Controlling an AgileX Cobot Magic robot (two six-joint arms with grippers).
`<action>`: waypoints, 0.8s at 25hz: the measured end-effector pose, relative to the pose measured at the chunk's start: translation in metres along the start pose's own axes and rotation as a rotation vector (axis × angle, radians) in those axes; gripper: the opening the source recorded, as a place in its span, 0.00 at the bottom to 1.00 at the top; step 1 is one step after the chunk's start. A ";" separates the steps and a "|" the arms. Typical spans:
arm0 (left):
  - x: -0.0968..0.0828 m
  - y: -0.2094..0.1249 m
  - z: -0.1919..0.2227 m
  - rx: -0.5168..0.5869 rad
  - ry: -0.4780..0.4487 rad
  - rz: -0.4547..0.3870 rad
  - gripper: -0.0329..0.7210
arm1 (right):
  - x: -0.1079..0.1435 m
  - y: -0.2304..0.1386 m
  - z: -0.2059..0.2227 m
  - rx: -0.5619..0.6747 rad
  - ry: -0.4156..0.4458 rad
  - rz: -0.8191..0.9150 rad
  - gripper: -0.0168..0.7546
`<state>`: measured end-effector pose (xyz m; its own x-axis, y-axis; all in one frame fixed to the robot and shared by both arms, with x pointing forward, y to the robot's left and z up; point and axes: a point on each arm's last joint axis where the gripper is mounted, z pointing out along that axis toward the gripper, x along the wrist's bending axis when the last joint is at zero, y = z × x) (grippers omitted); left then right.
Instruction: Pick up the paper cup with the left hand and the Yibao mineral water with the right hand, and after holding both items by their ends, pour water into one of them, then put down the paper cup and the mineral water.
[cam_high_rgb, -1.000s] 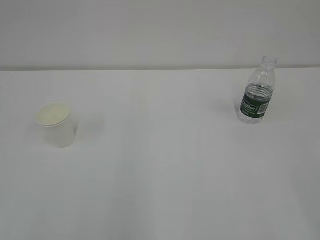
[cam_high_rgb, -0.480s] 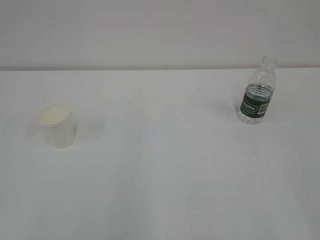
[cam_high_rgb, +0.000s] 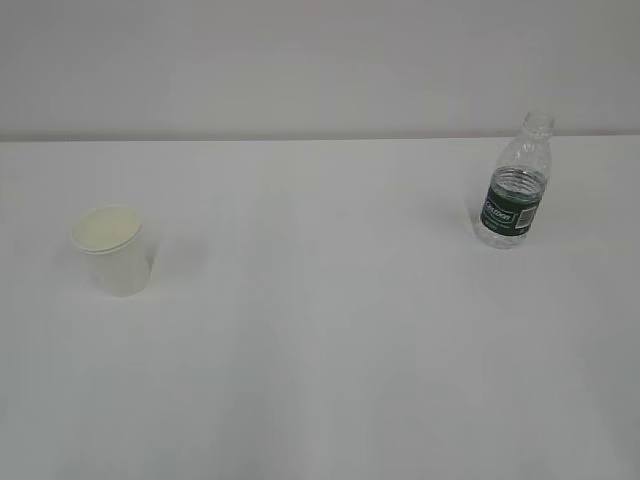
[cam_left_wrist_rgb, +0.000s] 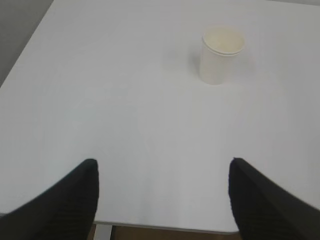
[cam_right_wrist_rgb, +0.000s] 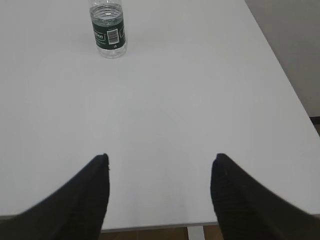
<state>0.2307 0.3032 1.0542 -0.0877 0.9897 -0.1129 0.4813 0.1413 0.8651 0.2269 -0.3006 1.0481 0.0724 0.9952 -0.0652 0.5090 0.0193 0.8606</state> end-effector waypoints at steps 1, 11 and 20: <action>0.000 0.000 0.000 0.000 0.000 0.000 0.82 | 0.000 0.000 0.000 0.000 0.000 0.000 0.65; 0.000 0.000 0.000 0.000 0.000 0.000 0.82 | 0.000 0.000 0.000 0.000 0.000 0.000 0.65; 0.000 0.000 0.000 0.000 0.000 0.000 0.75 | 0.000 0.000 0.000 0.000 0.000 0.000 0.65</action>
<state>0.2307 0.3032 1.0542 -0.0877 0.9897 -0.1129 0.4813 0.1413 0.8651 0.2269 -0.3006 1.0481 0.0724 0.9952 -0.0652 0.5090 0.0193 0.8606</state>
